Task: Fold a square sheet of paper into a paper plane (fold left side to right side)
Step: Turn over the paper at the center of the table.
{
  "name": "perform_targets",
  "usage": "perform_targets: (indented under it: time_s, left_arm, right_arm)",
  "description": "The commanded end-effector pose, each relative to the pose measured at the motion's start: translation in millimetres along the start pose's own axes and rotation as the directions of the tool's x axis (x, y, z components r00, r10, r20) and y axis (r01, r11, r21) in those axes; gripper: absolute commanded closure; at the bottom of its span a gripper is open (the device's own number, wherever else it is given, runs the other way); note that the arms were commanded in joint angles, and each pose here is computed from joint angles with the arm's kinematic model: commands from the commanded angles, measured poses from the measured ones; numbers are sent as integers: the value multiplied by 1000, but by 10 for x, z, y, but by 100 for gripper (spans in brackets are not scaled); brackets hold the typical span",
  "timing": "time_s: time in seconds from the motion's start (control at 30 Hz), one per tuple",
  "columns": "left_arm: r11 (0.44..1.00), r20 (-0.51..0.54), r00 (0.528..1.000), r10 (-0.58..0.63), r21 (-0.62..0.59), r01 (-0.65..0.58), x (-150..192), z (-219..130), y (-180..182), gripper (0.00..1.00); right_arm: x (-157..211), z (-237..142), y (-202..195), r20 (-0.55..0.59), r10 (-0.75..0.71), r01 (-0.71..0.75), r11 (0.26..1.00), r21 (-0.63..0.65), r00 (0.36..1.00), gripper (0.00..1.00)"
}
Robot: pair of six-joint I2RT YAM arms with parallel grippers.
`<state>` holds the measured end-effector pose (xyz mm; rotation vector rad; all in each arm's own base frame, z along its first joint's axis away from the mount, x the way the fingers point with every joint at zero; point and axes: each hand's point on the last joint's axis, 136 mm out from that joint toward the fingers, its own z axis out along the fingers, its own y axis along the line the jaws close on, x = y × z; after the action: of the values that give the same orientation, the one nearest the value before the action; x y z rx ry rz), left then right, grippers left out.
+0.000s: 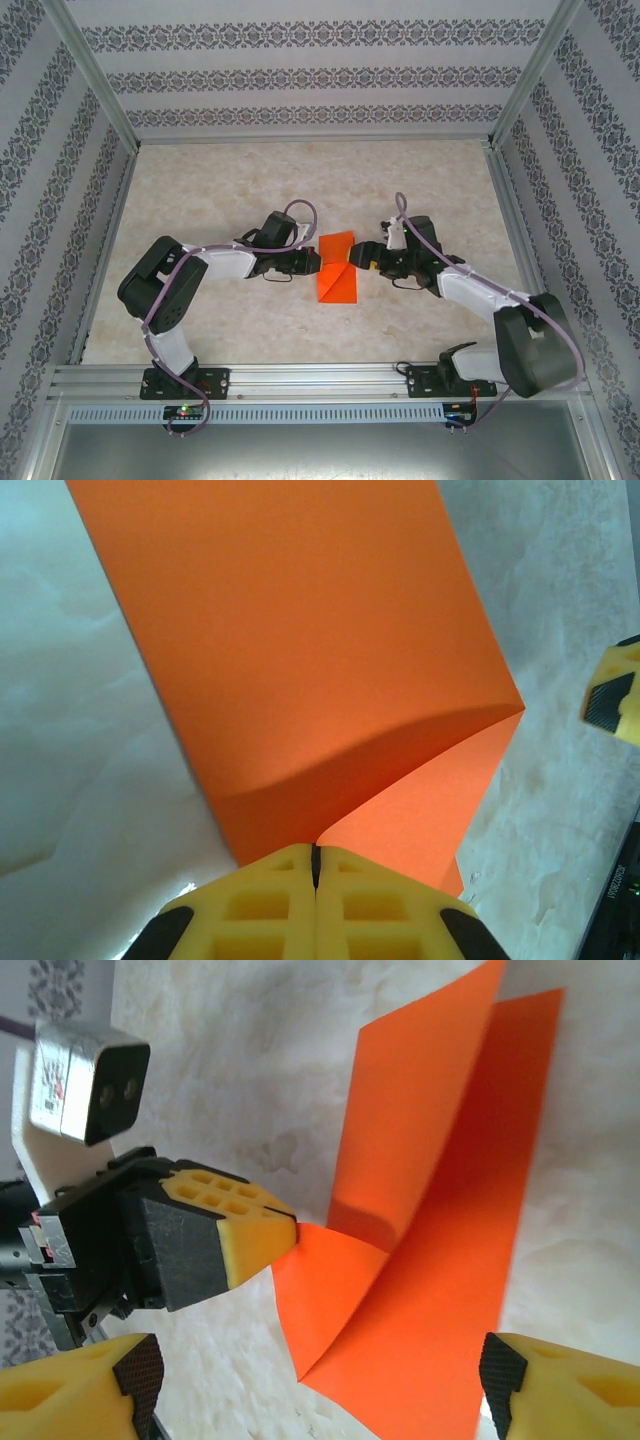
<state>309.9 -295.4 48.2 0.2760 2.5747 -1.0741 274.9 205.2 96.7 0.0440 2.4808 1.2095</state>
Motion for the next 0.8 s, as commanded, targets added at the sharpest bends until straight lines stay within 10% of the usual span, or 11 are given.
perform_targets:
  time_s: [0.0,0.4,0.6,0.77]
  left_arm:
    - [1000,27,999,28,-6,-28,-48,-57,3,93]
    - [1000,43,999,28,-10,-28,-89,-79,-12,88]
    - [1000,88,996,15,-16,-14,-194,-181,-49,71]
    - [998,193,981,-32,52,23,-362,-471,-136,47]
  right_arm:
    - [-71,147,124,-14,-16,16,1000,-21,1000,20]
    - [163,710,45,-151,55,-56,998,-3,987,57]
    - [161,757,52,-156,42,-46,999,-21,987,98]
    - [-26,608,217,-111,-12,1,995,-100,994,100]
